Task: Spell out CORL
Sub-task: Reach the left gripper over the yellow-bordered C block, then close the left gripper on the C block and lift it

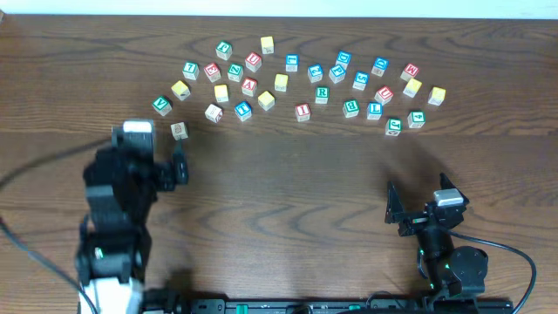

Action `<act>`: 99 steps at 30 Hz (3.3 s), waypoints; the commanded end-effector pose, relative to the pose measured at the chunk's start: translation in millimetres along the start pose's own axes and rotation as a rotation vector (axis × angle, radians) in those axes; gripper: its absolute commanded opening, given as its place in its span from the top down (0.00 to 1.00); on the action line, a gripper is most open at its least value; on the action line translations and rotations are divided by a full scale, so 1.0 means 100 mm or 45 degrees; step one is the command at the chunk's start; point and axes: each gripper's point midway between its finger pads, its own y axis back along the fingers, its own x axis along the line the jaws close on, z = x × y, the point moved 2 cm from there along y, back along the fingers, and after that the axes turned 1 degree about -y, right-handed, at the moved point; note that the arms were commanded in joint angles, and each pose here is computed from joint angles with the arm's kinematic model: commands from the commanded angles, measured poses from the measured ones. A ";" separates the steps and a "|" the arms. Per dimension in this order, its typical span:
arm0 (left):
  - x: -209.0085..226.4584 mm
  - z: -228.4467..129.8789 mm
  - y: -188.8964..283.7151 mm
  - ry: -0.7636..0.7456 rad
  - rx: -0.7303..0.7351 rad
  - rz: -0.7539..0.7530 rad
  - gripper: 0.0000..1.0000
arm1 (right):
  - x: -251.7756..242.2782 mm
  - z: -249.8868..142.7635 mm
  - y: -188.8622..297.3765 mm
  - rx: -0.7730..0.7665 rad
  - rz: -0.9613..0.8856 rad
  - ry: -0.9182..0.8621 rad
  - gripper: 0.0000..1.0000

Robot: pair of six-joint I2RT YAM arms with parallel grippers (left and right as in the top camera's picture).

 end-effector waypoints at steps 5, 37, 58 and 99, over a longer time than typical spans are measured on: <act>0.00 0.50 -0.29 -0.002 0.270 -0.063 0.02 | -0.02 -0.01 0.00 0.001 -0.017 0.003 0.01; -0.45 0.91 -1.64 0.236 0.714 -0.215 0.04 | -0.02 -0.01 0.00 0.001 -0.017 0.003 0.01; -0.81 -0.15 -2.62 0.200 0.962 0.041 0.27 | -0.02 -0.01 0.00 0.001 -0.017 0.003 0.01; -0.92 -0.56 -3.01 0.205 0.958 0.036 0.54 | -0.02 -0.01 0.00 0.001 -0.017 0.003 0.01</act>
